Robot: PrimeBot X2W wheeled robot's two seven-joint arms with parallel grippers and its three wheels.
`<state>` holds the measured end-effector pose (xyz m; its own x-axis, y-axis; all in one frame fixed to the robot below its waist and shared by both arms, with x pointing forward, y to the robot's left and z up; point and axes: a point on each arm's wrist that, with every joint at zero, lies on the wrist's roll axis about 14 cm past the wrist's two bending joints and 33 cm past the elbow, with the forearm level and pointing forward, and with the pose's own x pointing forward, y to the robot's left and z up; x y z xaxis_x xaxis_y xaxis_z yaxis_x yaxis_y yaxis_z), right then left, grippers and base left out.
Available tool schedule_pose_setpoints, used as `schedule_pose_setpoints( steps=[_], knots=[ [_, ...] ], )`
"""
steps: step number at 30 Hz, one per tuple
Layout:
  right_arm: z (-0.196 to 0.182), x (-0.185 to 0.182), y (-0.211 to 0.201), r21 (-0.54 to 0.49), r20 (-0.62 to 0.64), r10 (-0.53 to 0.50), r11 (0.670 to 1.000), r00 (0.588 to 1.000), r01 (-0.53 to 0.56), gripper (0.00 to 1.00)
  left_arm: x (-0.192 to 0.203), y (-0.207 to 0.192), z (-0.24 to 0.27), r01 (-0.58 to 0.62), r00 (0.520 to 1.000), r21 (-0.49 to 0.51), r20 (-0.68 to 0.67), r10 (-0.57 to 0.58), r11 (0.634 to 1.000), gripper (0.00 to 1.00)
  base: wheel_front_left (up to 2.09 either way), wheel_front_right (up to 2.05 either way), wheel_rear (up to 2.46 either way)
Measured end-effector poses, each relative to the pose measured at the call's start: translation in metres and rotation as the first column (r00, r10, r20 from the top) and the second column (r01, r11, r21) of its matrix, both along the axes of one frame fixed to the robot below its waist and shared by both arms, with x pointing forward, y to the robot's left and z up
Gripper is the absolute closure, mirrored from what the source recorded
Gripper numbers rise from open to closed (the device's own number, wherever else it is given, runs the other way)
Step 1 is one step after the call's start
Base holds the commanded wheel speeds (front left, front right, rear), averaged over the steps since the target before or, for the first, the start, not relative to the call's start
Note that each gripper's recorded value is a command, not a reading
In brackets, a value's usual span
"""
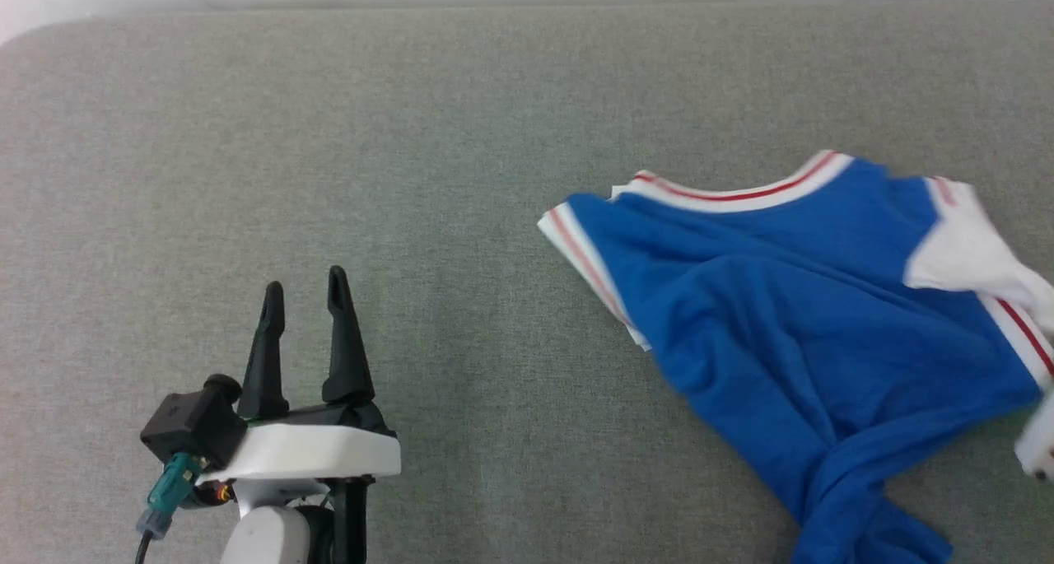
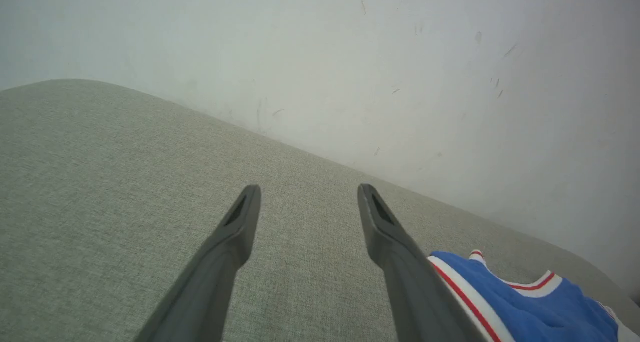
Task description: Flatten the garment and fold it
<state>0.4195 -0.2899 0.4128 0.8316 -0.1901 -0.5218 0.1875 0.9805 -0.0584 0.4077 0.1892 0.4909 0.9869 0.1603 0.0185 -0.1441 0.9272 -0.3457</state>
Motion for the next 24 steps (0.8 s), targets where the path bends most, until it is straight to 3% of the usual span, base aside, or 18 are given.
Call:
schedule_pose_setpoints(
  steps=[1, 5, 9, 16, 19, 24],
  knots=[
    [-0.011, -0.012, -0.010, 0.007, -0.029, -0.051, 0.999, 0.998, 0.051, 0.00, 0.001, 0.000, -0.002, -0.001, 1.000, 0.001, -0.005, 0.001, 1.000, 0.00, 0.00, 0.00, 0.00],
    [-0.035, -0.048, -0.049, -0.040, -0.101, -0.217, 0.976, 0.971, 0.215, 0.00, 0.003, 0.000, -0.007, 0.002, 1.000, 0.009, -0.017, -0.002, 1.000, 0.00, 0.00, 0.00, 0.00],
    [-0.031, -0.042, -0.043, -0.030, -0.054, -0.209, 0.978, 0.976, 0.207, 0.00, 0.004, -0.002, -0.005, 0.008, 1.000, 0.009, -0.012, -0.008, 1.000, 0.00, 0.00, 0.00, 0.00],
    [0.047, 0.016, 0.019, -0.009, 0.227, 0.001, 1.000, 0.974, 0.001, 0.00, 0.005, -0.011, 0.003, 0.038, 0.999, 0.007, 0.013, -0.038, 0.999, 0.00, 0.00, 0.00, 0.00],
    [0.057, 0.023, 0.054, -0.008, 0.225, 0.107, 0.994, 0.969, -0.108, 0.00, 0.006, -0.015, 0.005, 0.050, 0.999, 0.003, 0.021, -0.050, 0.999, 0.00, 0.00, 0.00, 0.00],
    [0.041, 0.029, 0.102, 0.000, 0.122, 0.288, 0.957, 0.950, -0.290, 0.00, 0.008, -0.019, 0.001, 0.062, 0.998, -0.003, 0.012, -0.062, 0.998, 0.00, 0.00, 0.00, 0.00]
  ],
)
